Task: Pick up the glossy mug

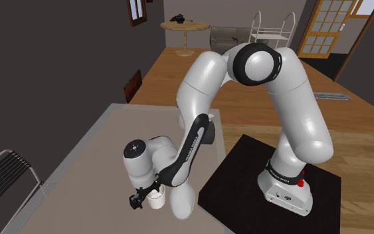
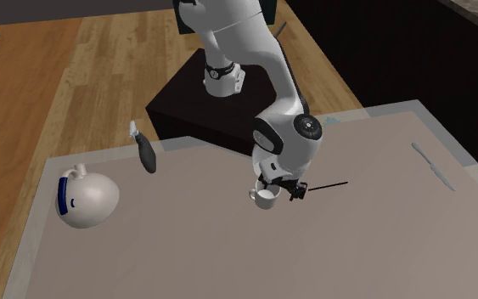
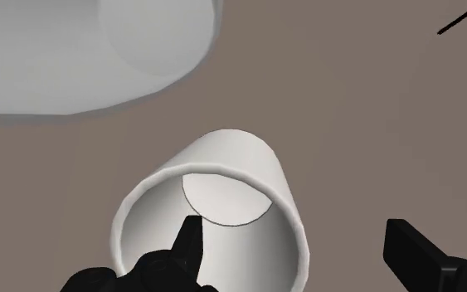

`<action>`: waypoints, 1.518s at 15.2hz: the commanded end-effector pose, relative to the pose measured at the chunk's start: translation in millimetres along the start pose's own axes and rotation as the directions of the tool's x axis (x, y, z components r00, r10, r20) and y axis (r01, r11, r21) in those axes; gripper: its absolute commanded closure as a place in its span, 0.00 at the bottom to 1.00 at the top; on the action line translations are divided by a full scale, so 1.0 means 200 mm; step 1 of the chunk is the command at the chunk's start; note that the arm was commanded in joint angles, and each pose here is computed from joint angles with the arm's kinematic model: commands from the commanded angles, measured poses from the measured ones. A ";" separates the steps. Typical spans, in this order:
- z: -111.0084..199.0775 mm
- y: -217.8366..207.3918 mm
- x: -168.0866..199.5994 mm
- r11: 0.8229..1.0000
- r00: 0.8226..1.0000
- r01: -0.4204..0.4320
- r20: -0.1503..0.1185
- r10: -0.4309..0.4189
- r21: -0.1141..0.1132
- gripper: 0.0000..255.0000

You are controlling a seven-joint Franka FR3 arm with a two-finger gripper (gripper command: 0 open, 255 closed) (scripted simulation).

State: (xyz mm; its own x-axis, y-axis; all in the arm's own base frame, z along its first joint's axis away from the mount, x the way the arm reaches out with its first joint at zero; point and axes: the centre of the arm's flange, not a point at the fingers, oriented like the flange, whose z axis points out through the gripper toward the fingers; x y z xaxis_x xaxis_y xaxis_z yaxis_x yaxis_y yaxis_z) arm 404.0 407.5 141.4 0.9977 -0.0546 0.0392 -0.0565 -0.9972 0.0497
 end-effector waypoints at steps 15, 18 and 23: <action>0.02 0.00 0.00 1.000 1.000 0.000 0.000 0.000 0.000 1.00; -0.06 0.00 0.01 1.000 1.000 0.000 0.000 0.000 0.000 1.00; -0.20 0.01 0.01 1.000 1.000 0.000 0.000 0.000 0.000 1.00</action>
State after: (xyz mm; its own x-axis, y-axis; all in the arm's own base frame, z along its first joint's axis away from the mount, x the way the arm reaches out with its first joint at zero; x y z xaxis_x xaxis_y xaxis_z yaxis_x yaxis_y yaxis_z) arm 405.8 408.0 174.8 0.9977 -0.0546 0.0397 -0.0566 -0.9972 0.0495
